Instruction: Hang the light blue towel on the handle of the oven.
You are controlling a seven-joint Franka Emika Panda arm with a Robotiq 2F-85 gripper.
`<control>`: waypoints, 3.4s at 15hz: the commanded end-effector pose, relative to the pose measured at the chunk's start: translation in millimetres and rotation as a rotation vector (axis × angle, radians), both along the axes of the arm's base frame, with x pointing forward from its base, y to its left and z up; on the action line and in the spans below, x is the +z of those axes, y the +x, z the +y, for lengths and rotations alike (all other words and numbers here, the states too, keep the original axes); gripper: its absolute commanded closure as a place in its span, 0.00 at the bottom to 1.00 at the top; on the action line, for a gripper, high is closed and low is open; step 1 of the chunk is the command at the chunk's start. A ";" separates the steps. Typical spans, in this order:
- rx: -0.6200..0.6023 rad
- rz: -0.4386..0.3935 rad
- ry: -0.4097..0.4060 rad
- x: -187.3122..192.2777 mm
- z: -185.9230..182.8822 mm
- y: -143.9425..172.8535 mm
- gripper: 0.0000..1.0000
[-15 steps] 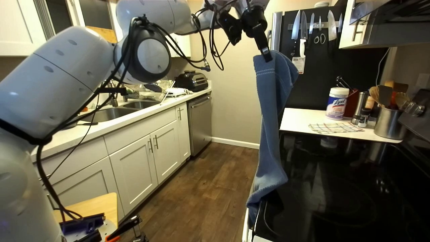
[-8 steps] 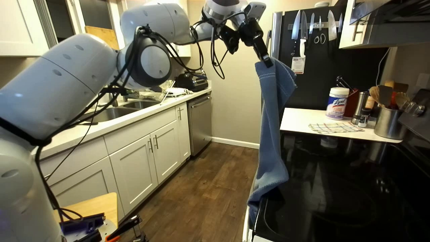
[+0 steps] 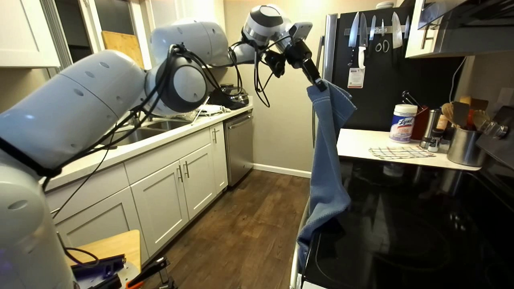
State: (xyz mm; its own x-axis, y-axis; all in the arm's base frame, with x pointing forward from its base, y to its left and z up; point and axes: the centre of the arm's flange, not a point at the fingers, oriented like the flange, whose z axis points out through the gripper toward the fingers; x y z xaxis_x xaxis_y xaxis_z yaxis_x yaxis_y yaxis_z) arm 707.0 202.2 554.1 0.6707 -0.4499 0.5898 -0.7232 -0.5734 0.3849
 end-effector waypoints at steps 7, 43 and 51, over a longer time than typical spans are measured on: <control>0.003 -0.127 0.016 -89.9 43.4 -28.8 0.99; 0.086 0.300 -0.114 -44.9 102.5 -150.5 0.99; -0.012 0.134 -0.031 -8.8 98.8 -166.3 0.99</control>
